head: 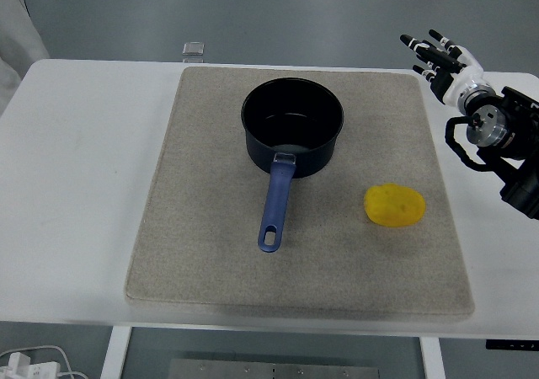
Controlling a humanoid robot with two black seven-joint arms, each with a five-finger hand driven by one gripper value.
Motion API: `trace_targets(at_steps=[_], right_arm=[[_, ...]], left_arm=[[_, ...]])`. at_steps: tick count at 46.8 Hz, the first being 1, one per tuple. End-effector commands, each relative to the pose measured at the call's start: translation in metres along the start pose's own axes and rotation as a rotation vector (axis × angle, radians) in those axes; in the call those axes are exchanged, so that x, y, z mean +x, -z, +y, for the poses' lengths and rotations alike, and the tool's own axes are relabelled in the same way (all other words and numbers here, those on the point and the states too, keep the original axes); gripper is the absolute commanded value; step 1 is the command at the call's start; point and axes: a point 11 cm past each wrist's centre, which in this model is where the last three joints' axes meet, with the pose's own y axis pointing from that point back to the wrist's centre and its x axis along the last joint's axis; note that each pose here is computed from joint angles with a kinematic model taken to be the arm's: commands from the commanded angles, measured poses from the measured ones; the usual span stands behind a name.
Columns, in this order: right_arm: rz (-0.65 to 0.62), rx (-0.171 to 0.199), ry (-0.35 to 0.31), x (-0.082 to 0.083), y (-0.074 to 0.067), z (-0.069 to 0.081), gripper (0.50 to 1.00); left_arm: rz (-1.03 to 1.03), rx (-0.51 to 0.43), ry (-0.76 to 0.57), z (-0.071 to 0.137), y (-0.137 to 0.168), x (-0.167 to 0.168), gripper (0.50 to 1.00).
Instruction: Put the potato in the blue pot
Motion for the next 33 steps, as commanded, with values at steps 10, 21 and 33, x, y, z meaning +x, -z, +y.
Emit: trace_targets(at_steps=[10, 21, 33], right_arm=[[0.001, -0.002, 0.001, -0.0007, -0.0010, 0.0001, 0.956], [0.005, -0.004, 0.003, -0.0013, -0.0022, 0.0001, 0.956], [0.012, -0.003, 0.005, -0.0014, -0.0011, 0.0000, 0.956]], left_arm=[[0.009, -0.014, -0.010, 0.0000, -0.0014, 0.0012, 1.000], [0.008, -0.005, -0.022, 0.0005, 0.0041, 0.0053, 1.000], [0.007, -0.004, -0.021, 0.0005, 0.0042, 0.0047, 1.000]])
